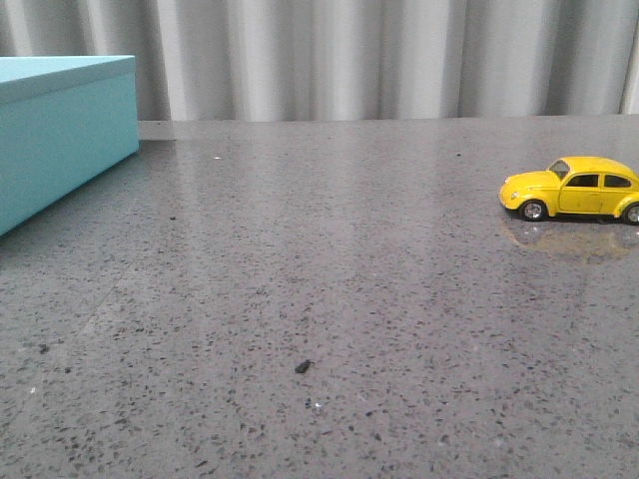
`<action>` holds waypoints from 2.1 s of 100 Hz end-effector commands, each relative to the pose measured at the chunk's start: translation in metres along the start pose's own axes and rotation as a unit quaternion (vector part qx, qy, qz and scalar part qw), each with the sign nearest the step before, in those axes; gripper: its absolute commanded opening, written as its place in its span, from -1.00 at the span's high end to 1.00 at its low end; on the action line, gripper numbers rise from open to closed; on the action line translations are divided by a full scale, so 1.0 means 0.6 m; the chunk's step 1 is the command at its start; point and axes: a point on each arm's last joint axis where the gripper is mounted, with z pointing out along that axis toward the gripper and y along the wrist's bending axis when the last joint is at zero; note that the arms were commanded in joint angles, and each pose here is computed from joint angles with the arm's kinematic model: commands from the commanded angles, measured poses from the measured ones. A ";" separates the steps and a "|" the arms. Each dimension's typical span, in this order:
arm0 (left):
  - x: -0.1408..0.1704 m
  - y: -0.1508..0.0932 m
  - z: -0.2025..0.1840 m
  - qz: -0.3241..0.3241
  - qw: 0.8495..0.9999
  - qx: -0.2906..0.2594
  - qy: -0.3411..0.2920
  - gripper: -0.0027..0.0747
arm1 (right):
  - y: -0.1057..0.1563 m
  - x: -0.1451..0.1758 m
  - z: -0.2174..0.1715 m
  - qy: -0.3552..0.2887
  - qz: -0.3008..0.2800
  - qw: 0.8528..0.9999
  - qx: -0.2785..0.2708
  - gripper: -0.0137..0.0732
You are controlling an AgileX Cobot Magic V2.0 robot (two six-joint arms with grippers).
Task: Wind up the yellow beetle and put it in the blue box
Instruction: 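Move the right gripper over the yellow toy Beetle car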
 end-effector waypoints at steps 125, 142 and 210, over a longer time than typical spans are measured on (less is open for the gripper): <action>-0.027 0.000 0.001 -0.008 0.999 0.003 -0.039 0.99 | 0.085 -0.135 0.347 0.383 -0.040 0.920 -0.072 0.82; -0.027 0.000 0.001 -0.008 0.999 0.003 -0.039 0.99 | 0.086 -0.127 0.357 0.401 -0.038 0.912 -0.072 0.82; -0.027 0.000 0.001 -0.008 0.999 0.003 -0.039 0.99 | 0.060 -0.110 0.365 0.444 -0.063 0.894 0.004 0.82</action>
